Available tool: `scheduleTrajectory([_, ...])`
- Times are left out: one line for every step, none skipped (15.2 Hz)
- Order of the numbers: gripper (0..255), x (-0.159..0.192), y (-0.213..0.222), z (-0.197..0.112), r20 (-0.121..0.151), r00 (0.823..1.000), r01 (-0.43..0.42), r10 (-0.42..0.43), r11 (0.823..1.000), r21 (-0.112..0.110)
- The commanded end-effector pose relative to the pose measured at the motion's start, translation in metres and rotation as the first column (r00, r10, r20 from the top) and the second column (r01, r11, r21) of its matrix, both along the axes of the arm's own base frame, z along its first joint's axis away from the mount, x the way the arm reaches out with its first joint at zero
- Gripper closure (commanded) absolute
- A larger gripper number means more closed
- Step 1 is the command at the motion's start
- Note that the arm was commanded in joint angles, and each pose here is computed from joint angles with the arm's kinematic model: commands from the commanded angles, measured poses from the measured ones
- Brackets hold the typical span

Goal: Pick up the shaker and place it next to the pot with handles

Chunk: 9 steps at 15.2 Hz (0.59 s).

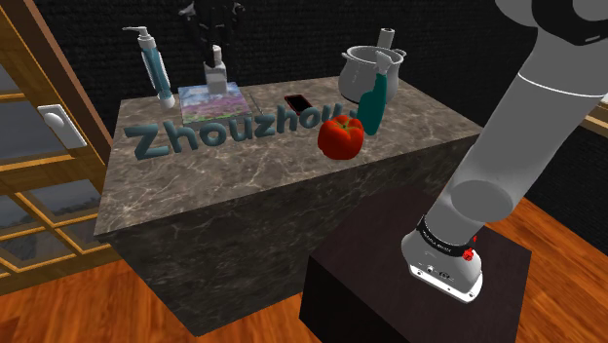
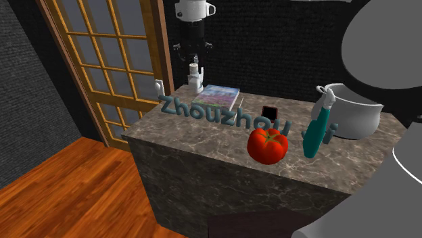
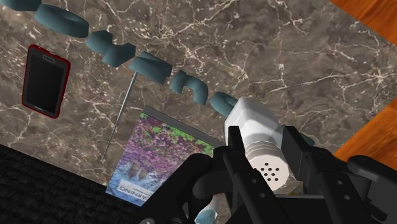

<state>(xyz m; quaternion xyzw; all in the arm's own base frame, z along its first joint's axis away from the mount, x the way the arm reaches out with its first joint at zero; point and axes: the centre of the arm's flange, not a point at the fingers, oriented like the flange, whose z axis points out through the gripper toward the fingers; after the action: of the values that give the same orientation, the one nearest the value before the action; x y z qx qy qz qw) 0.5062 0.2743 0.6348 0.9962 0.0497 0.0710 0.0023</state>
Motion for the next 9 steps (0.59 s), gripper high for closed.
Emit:
scheduleTrajectory([255, -0.001, -0.001, 0.011, 0.0, 1.0, 0.0, 0.0, 1.0, 0.0])
scheduleTrajectory([255, -0.001, -0.001, 0.016, 0.0, 1.0, 0.0, 0.0, 1.0, 0.0])
scheduleTrajectory([255, -0.001, -0.001, 0.021, 0.0, 1.0, 0.0, 0.0, 1.0, 0.0])
scheduleTrajectory([255, -0.001, -0.001, 0.027, 0.0, 1.0, 0.0, 0.0, 1.0, 0.0])
scheduleTrajectory([255, -0.001, -0.001, 0.032, 0.0, 1.0, 0.0, 0.0, 1.0, 0.0])
scheduleTrajectory([255, -0.001, -0.001, 0.037, 0.0, 1.0, 0.0, 0.0, 1.0, 0.0])
scheduleTrajectory([255, -0.001, -0.001, 0.042, 0.0, 1.0, 0.0, 0.0, 1.0, 0.0])
scheduleTrajectory([255, -0.001, -0.001, 0.048, 0.0, 1.0, 0.0, 0.0, 1.0, 0.0])
scheduleTrajectory([255, -0.001, -0.001, 0.05, 0.0, 1.0, 0.0, 0.0, 1.0, 0.0])
